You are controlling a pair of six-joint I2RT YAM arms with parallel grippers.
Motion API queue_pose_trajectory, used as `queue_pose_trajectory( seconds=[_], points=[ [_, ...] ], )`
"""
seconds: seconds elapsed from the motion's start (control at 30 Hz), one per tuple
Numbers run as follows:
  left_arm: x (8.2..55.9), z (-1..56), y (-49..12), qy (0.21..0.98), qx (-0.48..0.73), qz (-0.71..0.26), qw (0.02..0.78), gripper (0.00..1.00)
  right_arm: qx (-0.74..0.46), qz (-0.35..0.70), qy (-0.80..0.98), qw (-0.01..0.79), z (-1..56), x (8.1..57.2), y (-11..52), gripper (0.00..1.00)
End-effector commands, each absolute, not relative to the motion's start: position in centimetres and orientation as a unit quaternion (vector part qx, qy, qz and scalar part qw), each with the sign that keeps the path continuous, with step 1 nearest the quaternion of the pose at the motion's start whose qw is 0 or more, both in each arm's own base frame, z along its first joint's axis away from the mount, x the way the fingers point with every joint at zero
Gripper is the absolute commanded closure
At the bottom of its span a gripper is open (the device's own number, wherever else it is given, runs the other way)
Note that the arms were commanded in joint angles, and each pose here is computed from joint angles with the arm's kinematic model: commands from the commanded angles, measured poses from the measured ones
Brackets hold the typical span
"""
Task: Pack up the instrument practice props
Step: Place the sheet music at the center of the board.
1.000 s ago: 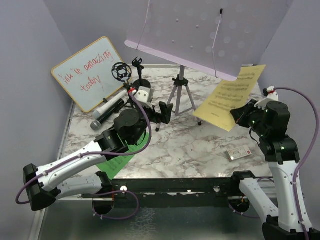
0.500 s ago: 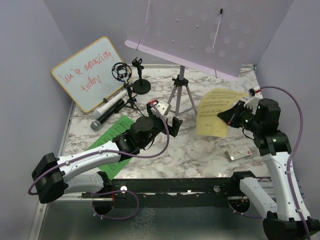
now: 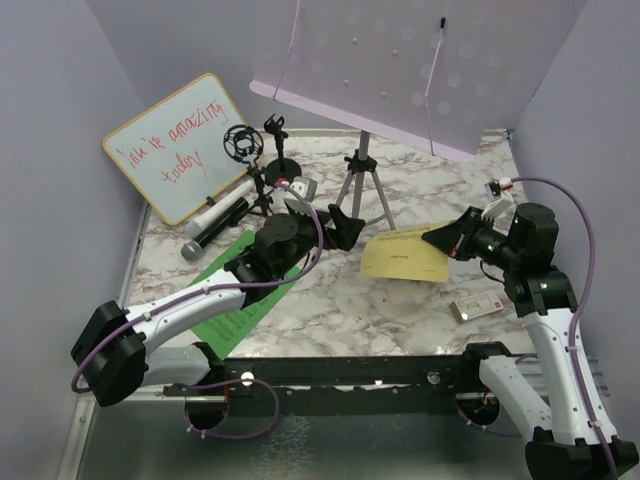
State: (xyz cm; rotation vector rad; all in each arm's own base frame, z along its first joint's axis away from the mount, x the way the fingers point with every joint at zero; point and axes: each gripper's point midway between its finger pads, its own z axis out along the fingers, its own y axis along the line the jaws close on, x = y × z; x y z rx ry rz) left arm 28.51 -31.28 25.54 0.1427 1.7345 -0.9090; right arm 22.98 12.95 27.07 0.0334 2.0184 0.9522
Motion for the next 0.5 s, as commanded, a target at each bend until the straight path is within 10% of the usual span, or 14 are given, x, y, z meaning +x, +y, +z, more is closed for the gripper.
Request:
queue_pose_trajectory(
  seconds=[0.0,0.47],
  points=[
    [25.4,27.0,-32.5,0.695,0.134,-0.409,0.576,0.01,0.052,0.417,0.79,0.447,28.0,23.5,13.3,0.99],
    [19.7,25.1,-35.1,0.496,0.488,-0.178,0.696,0.01,0.101,0.434,0.785,0.431,27.4,24.0,13.3,0.99]
  ],
)
